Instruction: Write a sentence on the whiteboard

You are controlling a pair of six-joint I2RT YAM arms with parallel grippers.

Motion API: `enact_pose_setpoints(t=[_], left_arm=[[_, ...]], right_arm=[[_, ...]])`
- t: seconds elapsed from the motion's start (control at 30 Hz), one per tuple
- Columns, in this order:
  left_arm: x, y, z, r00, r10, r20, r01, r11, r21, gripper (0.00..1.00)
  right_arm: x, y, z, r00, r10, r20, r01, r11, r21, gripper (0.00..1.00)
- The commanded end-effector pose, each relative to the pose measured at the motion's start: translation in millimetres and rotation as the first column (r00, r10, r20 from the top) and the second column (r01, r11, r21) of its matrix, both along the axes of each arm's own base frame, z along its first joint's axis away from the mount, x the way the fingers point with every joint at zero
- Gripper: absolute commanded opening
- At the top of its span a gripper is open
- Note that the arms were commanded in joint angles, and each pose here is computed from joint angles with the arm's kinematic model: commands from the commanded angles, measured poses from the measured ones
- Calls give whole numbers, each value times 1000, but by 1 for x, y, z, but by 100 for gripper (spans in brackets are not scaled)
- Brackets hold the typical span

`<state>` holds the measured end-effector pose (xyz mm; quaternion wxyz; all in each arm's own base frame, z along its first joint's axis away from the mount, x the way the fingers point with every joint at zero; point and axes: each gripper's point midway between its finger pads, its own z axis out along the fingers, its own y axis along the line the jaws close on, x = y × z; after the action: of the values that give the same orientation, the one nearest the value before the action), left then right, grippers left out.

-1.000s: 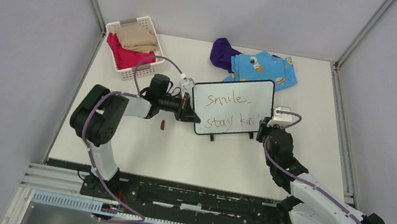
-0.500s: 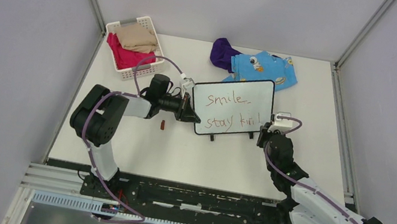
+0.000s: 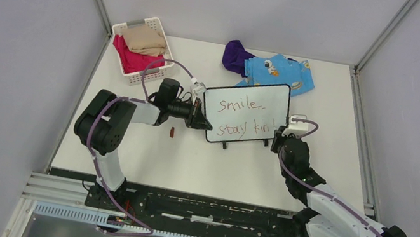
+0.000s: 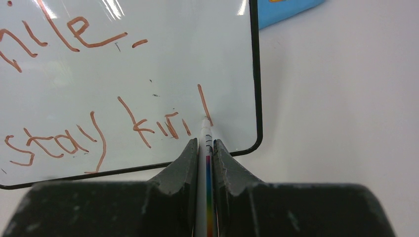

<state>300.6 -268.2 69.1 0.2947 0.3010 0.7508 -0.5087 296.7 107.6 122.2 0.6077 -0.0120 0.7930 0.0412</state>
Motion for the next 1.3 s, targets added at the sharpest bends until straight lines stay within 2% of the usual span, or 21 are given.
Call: enact_pose_setpoints(t=[0.0,0.6,0.97,1.27], left_arm=[[8,9,-30,998,61,7,-61,992,112,2],[8,9,-30,998,60,7,-61,992,112,2],[8,10,-31,998,61,5,-61,991,116,2],[7,10,-31,998,60,6,-60,991,116,2]], right_arm=[[12,10,30,998,16,67,-19,999,40,0],[3,20,9,996,84,29,-86,994,64,0],[-10,8,-15,998,60,-17,-60,998,38,0],[-6,-7,-7,1000,-16,0,16,1000,13,0]])
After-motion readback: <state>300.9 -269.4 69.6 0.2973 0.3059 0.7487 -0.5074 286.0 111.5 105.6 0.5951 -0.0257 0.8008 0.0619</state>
